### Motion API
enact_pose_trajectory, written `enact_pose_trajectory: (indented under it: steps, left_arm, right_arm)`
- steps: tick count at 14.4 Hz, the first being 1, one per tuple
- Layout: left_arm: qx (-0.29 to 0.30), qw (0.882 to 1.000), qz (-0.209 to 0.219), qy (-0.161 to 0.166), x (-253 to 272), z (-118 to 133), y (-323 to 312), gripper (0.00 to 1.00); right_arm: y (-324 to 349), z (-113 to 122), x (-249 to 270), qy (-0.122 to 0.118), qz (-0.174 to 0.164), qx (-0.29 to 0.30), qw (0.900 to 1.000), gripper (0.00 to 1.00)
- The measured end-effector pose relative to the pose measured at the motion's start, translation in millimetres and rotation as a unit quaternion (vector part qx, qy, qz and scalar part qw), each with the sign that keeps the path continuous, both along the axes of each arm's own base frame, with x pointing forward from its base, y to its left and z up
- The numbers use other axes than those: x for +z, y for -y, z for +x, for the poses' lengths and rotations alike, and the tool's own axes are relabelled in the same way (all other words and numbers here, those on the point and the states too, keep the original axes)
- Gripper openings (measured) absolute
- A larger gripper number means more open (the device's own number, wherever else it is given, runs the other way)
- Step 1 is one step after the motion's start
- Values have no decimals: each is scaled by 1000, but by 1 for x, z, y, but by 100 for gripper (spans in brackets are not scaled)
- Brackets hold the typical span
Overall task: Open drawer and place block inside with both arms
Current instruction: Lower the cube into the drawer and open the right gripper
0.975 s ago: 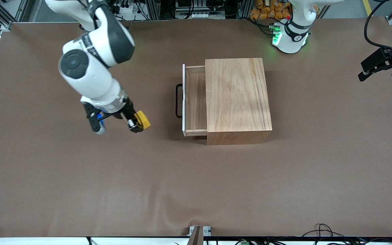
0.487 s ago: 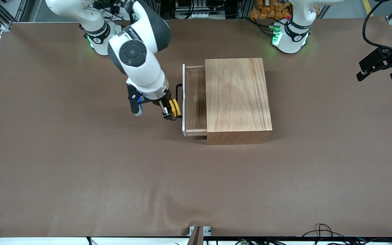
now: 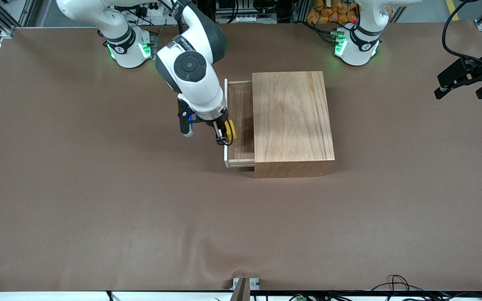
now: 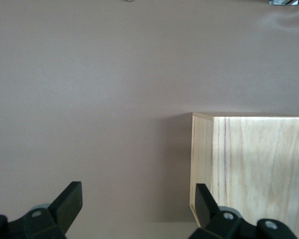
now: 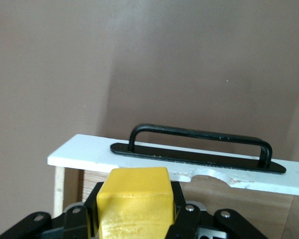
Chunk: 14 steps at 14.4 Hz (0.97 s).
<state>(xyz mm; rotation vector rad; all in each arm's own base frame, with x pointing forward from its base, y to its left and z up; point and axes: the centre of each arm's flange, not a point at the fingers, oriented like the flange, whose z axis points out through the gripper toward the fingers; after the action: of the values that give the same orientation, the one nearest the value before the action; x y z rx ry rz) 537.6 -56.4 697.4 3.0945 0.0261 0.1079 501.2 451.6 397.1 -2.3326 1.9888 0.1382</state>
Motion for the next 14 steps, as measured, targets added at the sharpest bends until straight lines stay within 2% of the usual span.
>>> enact_pose_trajectory:
  steps: [7,14]
  left_arm:
    - [-6,1000,0,-3,-3,0,6,100]
    - [-13,1000,1,-7,-6,-1,15,100]
  right_arm:
    - [-31,-22,-34,-18,-14,-10,1000,56]
    - [-49,-28,-55,-6,-4,-22,1000,56]
